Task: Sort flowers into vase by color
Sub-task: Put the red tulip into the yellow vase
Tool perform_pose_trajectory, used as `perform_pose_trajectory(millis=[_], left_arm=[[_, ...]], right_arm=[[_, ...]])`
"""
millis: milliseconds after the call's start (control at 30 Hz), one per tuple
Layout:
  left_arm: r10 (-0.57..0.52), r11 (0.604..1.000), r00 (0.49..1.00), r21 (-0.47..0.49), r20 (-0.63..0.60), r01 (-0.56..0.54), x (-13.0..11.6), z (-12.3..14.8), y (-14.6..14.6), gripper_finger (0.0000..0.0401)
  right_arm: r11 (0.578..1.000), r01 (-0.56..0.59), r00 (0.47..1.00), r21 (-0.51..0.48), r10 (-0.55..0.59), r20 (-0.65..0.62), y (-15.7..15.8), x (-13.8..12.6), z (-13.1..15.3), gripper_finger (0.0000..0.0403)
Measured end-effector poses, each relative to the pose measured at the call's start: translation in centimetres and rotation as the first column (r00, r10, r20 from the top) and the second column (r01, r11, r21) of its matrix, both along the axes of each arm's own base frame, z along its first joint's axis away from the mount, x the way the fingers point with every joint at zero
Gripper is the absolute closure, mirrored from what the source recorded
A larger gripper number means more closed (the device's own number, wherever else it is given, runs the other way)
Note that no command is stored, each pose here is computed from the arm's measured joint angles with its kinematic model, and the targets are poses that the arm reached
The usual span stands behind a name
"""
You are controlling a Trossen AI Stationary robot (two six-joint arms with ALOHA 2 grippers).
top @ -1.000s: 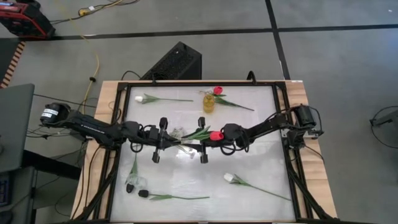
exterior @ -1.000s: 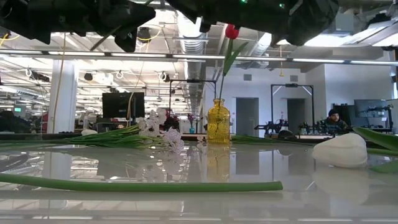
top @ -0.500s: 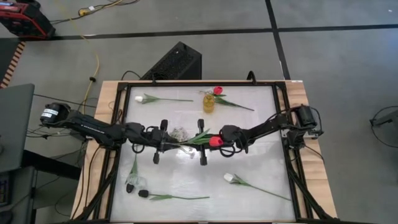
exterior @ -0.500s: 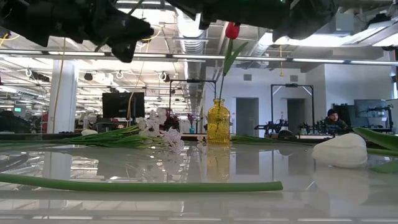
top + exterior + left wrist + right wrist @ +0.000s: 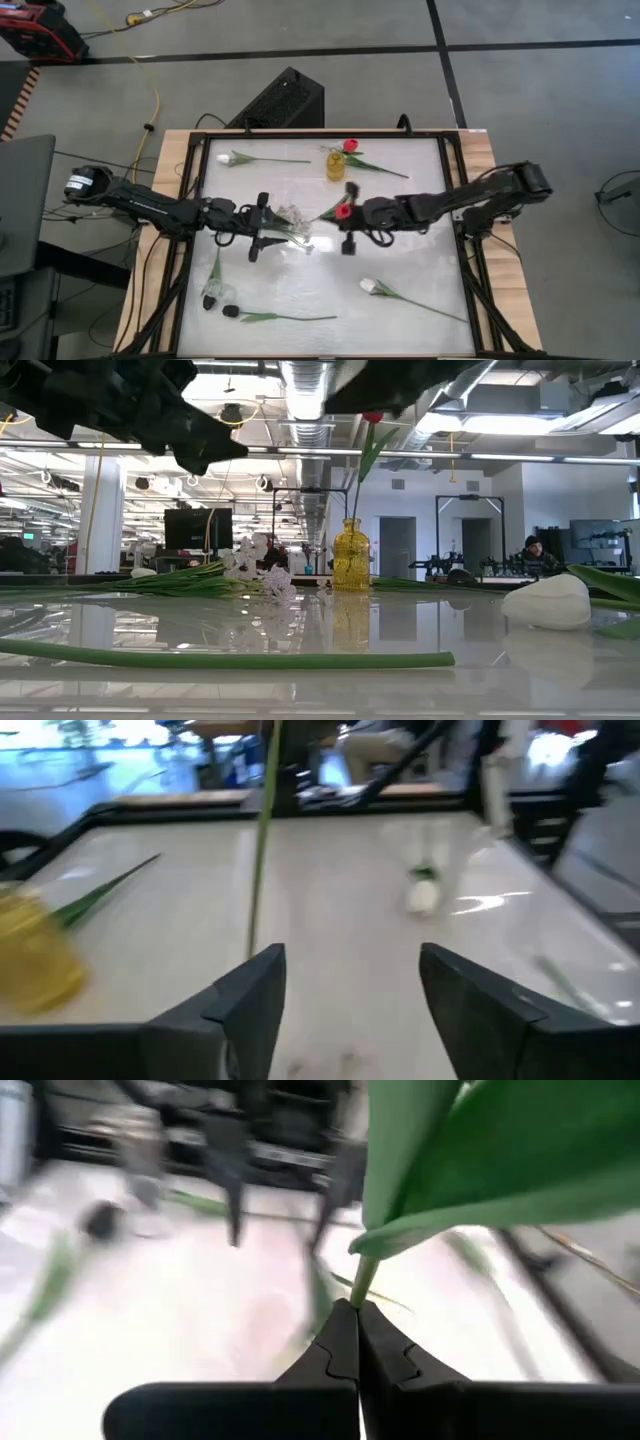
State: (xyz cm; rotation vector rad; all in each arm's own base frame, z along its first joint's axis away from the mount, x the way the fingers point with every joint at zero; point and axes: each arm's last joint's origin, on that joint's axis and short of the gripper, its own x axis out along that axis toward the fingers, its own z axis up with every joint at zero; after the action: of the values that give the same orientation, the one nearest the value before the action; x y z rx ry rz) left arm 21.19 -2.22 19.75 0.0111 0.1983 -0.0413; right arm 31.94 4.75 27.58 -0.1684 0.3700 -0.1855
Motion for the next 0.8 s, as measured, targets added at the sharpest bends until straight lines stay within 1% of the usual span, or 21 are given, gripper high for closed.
perform_pose_trajectory(millis=[67, 133, 200, 300, 467, 600, 800], left_arm=[[0.046, 0.999, 0.999, 0.006, 0.004, -0.046, -0.1, 0.2, 0.4, 0.0163], [0.077, 0.997, 0.997, 0.01, -0.004, -0.077, -0.4, 0.3, 0.8, 0.0158], [0.092, 0.996, 0.996, 0.004, 0.006, -0.092, -0.5, 0.5, 1.1, 0.0156], [0.108, 0.994, 0.994, -0.006, 0.021, -0.108, -0.7, 0.9, 1.4, 0.0156], [0.116, 0.993, 0.993, -0.025, 0.021, -0.115, -0.8, 1.0, 1.6, 0.0156], [0.108, 0.993, 0.994, -0.045, -0.02, -0.109, -0.9, 0.6, 1.5, 0.0156], [0.108, 0.993, 0.994, -0.045, -0.025, -0.109, -0.9, 0.5, 1.5, 0.0156]], right_arm=[[0.993, 0.114, 0.993, -0.034, -0.115, -0.014, -0.5, -1.5, 1.1, 0.0387], [0.976, 0.212, 0.977, -0.054, -0.212, 0.002, -1.2, -2.4, 1.9, 0.0387], [0.961, 0.268, 0.963, -0.061, -0.268, 0.014, -2.0, -2.8, 2.3, 0.0387], [0.943, 0.328, 0.945, -0.057, -0.326, 0.032, -3.9, -2.4, 2.4, 0.0387], [0.928, 0.359, 0.933, -0.099, -0.359, 0.022, -6.9, -1.8, 2.3, 0.0387], [0.918, 0.379, 0.926, -0.119, -0.376, 0.046, -7.9, -1.8, 3.3, 0.0387], [0.903, 0.41, 0.911, -0.131, -0.411, 0.019, -9.6, -2.0, 3.2, 0.0387]])
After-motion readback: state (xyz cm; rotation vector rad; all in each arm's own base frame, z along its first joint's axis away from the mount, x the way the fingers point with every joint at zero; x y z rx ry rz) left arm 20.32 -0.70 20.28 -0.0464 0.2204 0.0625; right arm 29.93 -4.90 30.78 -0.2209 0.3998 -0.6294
